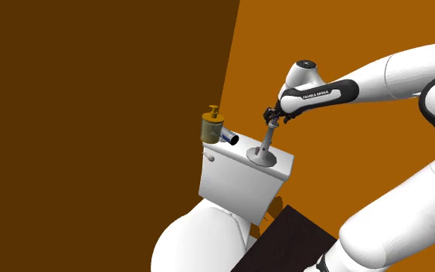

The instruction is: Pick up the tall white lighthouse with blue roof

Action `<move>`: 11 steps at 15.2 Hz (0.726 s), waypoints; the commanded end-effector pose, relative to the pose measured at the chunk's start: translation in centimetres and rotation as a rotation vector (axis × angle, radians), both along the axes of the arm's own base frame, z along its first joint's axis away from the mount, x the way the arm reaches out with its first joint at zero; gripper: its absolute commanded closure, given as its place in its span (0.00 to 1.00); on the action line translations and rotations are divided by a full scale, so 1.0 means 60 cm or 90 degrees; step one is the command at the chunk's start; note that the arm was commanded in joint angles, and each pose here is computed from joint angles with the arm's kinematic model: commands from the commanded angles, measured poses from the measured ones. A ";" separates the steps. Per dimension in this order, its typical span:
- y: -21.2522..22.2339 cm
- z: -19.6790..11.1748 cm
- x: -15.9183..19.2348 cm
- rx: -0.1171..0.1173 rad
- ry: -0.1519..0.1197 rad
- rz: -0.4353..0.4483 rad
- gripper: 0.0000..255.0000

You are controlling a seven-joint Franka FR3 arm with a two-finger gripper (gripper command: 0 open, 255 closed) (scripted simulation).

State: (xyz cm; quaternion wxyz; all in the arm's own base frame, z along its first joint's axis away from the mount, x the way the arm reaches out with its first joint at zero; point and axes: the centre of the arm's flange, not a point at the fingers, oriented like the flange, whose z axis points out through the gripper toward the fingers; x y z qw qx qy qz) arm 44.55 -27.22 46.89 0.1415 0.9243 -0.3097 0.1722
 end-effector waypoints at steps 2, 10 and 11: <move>0.001 -0.026 0.000 0.000 -0.001 0.000 0.00; 0.002 -0.042 0.001 0.000 -0.001 0.000 1.00; 0.002 -0.042 0.001 0.000 -0.001 0.000 1.00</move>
